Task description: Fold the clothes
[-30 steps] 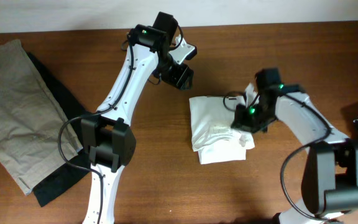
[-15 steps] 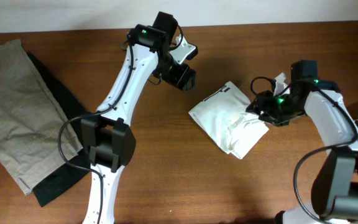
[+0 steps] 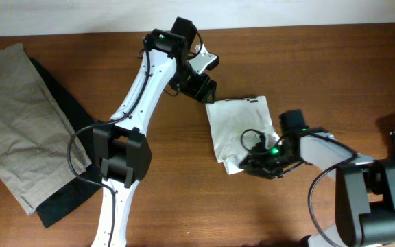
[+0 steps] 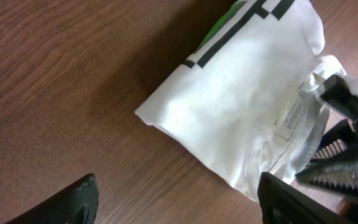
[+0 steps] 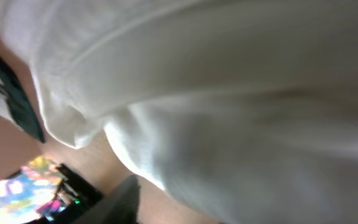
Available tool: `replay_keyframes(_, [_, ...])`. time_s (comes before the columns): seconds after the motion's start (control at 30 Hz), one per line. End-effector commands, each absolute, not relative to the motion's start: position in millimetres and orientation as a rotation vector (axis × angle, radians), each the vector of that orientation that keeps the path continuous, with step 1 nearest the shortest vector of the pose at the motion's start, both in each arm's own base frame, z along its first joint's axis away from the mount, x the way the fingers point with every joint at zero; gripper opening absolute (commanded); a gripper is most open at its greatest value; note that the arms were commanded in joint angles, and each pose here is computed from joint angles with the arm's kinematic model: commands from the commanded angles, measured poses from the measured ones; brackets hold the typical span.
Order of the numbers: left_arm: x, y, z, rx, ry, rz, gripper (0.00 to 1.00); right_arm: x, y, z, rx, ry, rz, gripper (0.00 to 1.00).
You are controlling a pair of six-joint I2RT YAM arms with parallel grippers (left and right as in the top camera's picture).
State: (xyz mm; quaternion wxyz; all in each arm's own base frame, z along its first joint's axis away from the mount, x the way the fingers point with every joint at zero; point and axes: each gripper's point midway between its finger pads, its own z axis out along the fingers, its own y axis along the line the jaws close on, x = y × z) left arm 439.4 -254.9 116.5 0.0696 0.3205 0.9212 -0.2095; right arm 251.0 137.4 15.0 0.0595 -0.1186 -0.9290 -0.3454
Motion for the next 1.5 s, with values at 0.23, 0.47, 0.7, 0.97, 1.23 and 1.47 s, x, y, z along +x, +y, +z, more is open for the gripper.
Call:
replay_keyframes(0.23, [437,-252,114,1.012,2.766,-0.641,0.82,337,8,62,-0.555,-3.337,-0.999,0.68])
replay_keyframes(0.47, [435,-251,114,1.011,2.777,-0.643,0.82,352,84,8,-0.202,-3.095,-1.465,0.75])
replay_keyframes(0.7, [434,-250,114,1.010,2.781,-0.643,0.82,346,112,3,-0.147,-3.071,-1.402,0.18])
replay_keyframes(0.97, [433,-250,114,1.011,2.785,-0.644,0.82,361,141,-2,-0.130,-3.118,-1.381,0.05])
replay_keyframes(1.23, [434,-247,113,1.002,2.790,-0.643,0.82,371,101,136,-0.136,-3.376,-1.551,0.04])
replay_keyframes(1.47, [435,-245,113,0.996,2.793,-0.643,0.82,317,-77,211,-1.165,-3.682,-1.090,0.04])
